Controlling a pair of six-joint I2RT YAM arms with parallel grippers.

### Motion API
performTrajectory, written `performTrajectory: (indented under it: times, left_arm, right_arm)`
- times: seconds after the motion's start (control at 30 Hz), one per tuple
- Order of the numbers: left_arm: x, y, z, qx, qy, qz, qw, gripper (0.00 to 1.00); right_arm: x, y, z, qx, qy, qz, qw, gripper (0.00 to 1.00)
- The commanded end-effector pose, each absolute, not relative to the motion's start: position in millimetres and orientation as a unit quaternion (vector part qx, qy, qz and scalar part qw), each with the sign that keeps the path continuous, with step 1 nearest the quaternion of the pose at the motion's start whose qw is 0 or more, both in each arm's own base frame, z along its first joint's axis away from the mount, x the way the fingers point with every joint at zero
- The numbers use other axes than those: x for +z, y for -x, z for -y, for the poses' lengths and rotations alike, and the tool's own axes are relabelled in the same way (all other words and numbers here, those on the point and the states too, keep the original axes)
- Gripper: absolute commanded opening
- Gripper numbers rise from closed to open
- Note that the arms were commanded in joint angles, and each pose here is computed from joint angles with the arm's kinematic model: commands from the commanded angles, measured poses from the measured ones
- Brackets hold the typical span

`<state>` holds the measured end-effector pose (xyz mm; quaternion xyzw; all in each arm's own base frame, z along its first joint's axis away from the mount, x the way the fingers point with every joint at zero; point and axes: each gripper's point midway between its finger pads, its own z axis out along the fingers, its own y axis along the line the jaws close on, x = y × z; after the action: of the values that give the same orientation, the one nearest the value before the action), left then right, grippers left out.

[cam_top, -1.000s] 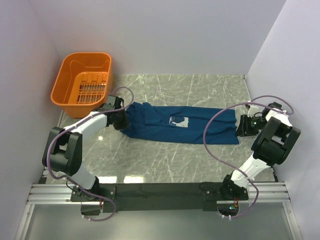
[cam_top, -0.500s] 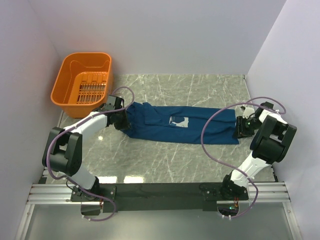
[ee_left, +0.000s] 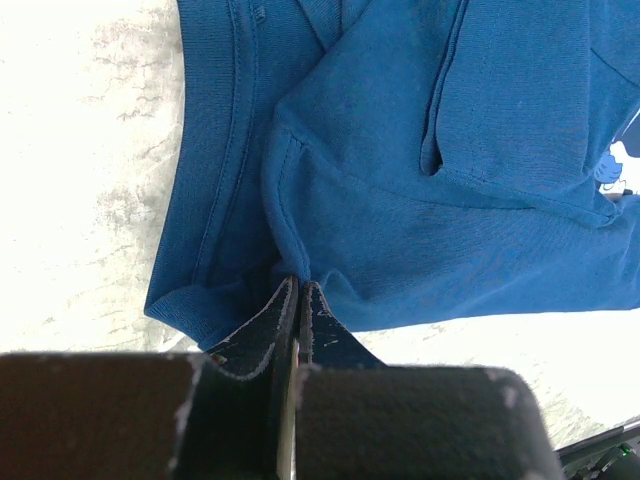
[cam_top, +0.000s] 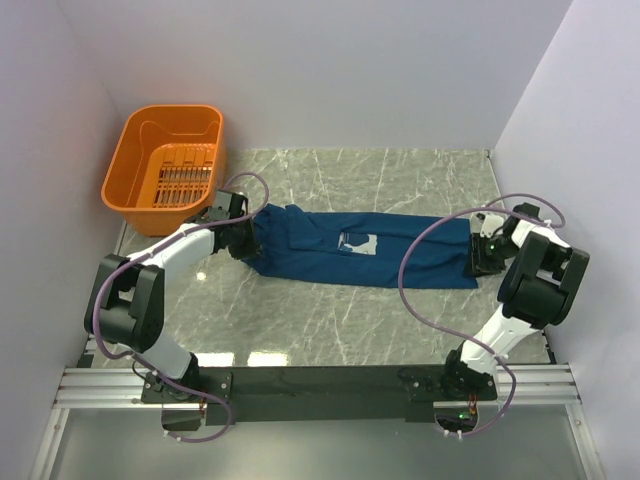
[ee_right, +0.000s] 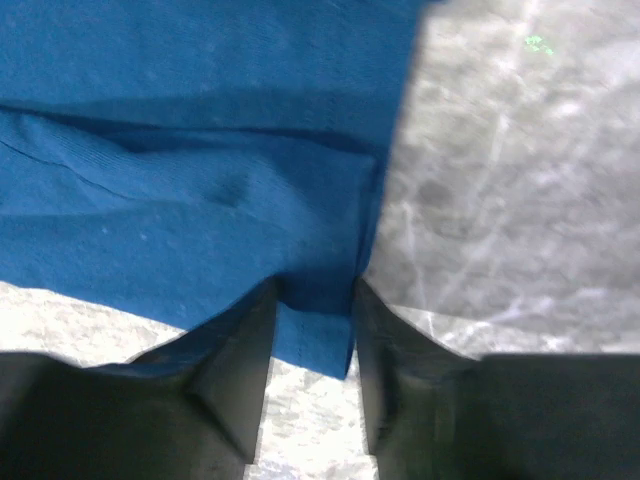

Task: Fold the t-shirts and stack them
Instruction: Fold the tshirt

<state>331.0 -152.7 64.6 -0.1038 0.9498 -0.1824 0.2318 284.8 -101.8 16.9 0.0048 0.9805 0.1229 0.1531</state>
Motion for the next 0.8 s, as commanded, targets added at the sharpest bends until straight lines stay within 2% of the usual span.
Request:
performTrajectory:
  times: [0.0, 0.07, 0.1, 0.2, 0.5, 0.67, 0.77]
  left_arm:
    - [79.6, -333.7, 159.5, -0.201, 0.094, -0.941, 0.254, 0.04]
    - [79.3, -333.5, 159.2, -0.200, 0.095, -0.942, 0.253, 0.04]
    - [79.3, -333.5, 159.2, -0.200, 0.095, -0.942, 0.253, 0.03]
    - [79.7, -332.8, 158.2, -0.199, 0.097, -0.941, 0.255, 0.01]
    - [83.0, -332.6, 153.0, -0.189, 0.105, -0.940, 0.263, 0.01]
    - [83.0, -333.5, 150.6, -0.183, 0.109, -0.940, 0.267, 0.01]
    - [84.4, -333.8, 150.4, -0.183, 0.109, -0.939, 0.269, 0.01]
  right_arm:
    - [11.2, -287.8, 94.8, 0.124, -0.004, -0.980, 0.153, 0.41]
    - [13.8, -288.8, 95.7, 0.122, -0.005, -0.980, 0.158, 0.33]
    - [15.4, -289.4, 96.8, 0.118, -0.005, -0.980, 0.161, 0.24]
    - [24.0, -290.2, 101.9, 0.097, -0.002, -0.980, 0.174, 0.11]
    - [45.5, -276.0, 104.1, 0.065, 0.008, -0.977, 0.201, 0.00]
    - [42.8, -255.8, 101.7, 0.065, 0.029, -0.981, 0.182, 0.00]
    - [39.5, -246.2, 102.0, 0.067, 0.036, -0.982, 0.176, 0.03]
